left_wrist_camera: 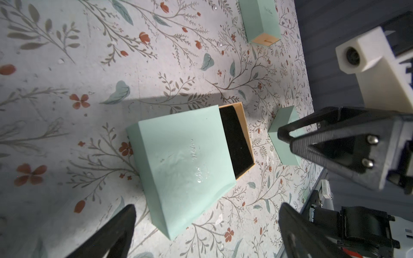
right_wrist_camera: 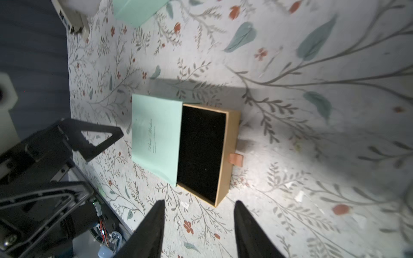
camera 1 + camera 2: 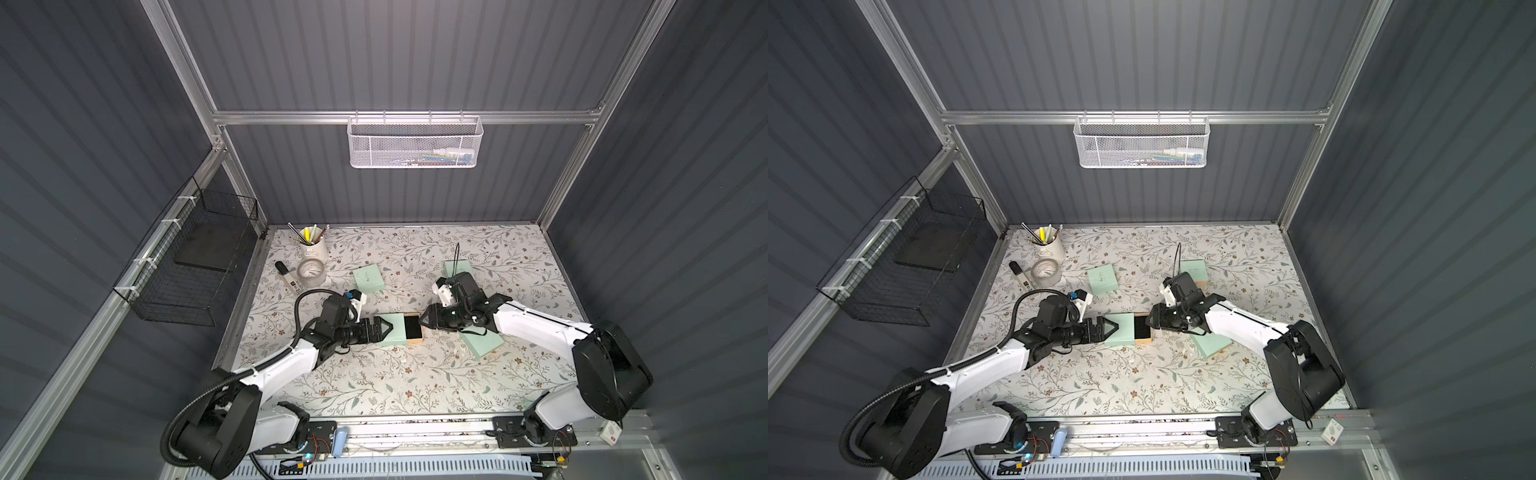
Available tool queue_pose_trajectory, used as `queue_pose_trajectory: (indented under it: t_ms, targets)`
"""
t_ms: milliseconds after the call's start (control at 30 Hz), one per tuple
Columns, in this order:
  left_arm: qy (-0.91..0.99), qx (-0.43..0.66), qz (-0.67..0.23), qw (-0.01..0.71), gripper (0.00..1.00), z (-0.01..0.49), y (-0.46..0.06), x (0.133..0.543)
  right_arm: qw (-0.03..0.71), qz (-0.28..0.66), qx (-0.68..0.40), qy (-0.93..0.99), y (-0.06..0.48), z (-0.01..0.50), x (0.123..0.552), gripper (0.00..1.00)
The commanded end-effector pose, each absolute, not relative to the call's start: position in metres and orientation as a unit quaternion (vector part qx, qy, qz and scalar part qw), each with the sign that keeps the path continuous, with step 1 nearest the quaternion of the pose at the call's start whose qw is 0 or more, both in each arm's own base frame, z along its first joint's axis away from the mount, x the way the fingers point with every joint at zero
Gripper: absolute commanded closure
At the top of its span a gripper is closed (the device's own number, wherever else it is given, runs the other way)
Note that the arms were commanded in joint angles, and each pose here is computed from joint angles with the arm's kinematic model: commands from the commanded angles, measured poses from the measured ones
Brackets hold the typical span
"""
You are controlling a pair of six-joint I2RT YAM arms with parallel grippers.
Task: Take out the earrings from the drawer-style jewelry box
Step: Close the drawer of the jewelry box.
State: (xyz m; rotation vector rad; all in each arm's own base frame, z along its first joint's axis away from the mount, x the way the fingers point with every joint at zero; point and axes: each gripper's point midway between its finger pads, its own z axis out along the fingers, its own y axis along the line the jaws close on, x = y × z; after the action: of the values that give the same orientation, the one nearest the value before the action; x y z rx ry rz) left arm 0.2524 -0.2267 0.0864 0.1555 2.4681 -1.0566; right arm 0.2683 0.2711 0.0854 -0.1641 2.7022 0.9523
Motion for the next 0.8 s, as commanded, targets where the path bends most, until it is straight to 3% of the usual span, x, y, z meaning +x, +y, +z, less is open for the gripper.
queue_pose_trajectory:
  t_ms: [0, 200, 767]
  targets:
    - [0.887, 0.067, -0.403, 0.218, 0.0, 0.091, -0.236, 0.256, 0.122, 0.367, -0.049, 0.921, 0.289, 0.078, 0.267, 0.42]
    - [0.88, 0.073, -0.421, 0.208, 0.0, 0.09, -0.245, 0.259, 0.112, 0.38, -0.041, 0.917, 0.296, 0.065, 0.267, 0.3]
    - [0.866, 0.062, -0.455, 0.196, 0.0, 0.085, -0.258, 0.266, 0.106, 0.406, -0.052, 0.906, 0.313, 0.059, 0.27, 0.16]
